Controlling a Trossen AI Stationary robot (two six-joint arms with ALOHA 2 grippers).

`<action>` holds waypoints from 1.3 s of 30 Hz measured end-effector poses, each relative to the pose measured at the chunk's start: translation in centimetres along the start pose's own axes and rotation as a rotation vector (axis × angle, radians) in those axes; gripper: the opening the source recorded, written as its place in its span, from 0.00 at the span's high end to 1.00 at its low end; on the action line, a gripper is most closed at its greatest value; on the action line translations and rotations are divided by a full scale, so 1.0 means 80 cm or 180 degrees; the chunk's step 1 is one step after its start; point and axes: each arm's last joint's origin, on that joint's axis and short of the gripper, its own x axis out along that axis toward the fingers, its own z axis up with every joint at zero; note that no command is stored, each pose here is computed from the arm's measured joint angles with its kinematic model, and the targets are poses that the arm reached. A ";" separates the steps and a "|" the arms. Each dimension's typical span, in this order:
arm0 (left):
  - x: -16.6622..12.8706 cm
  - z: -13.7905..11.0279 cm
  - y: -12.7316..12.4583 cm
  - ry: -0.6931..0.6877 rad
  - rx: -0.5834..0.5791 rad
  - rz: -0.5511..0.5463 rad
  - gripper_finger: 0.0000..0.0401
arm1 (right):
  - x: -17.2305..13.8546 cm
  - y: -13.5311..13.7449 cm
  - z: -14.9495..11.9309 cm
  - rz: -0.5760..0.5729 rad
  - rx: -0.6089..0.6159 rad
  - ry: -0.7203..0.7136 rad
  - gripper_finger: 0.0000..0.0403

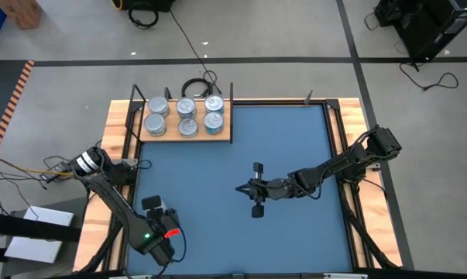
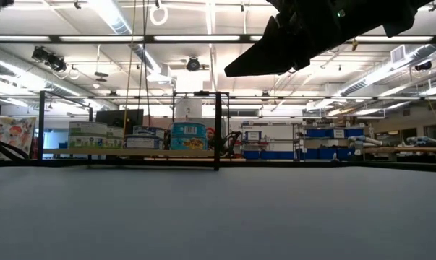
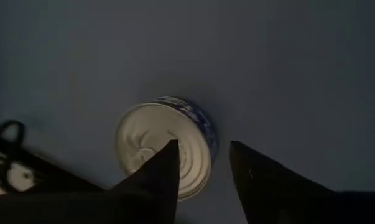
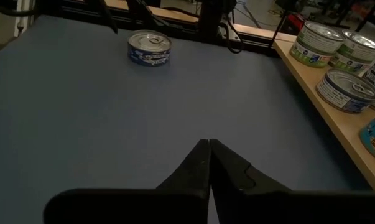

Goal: Stack canned seafood by type on shelf
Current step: Stack the blue tuna can on top of the blue tuna can on the shelf

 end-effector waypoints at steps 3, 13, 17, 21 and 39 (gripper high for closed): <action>0.014 -0.004 -0.001 0.0065 -0.0083 -0.0042 0.62 | 0.000 0.000 -0.001 0.0001 0.0003 0.0017 0.96; 0.053 -0.022 0.002 0.0165 -0.0091 0.0050 0.62 | 0.000 -0.001 -0.001 -0.0008 0.0000 0.0029 0.95; 0.061 -0.023 0.002 0.0089 -0.0094 0.0031 0.62 | 0.001 -0.003 -0.001 -0.0020 0.0026 0.0031 0.96; 0.066 -0.025 0.005 0.0074 -0.0089 0.0086 0.65 | 0.001 -0.003 -0.001 -0.0021 0.0030 0.0033 0.97; 0.033 -0.003 -0.008 -0.0056 0.0173 -0.0195 0.99 | 0.001 -0.003 -0.001 -0.0034 0.0025 0.0039 0.97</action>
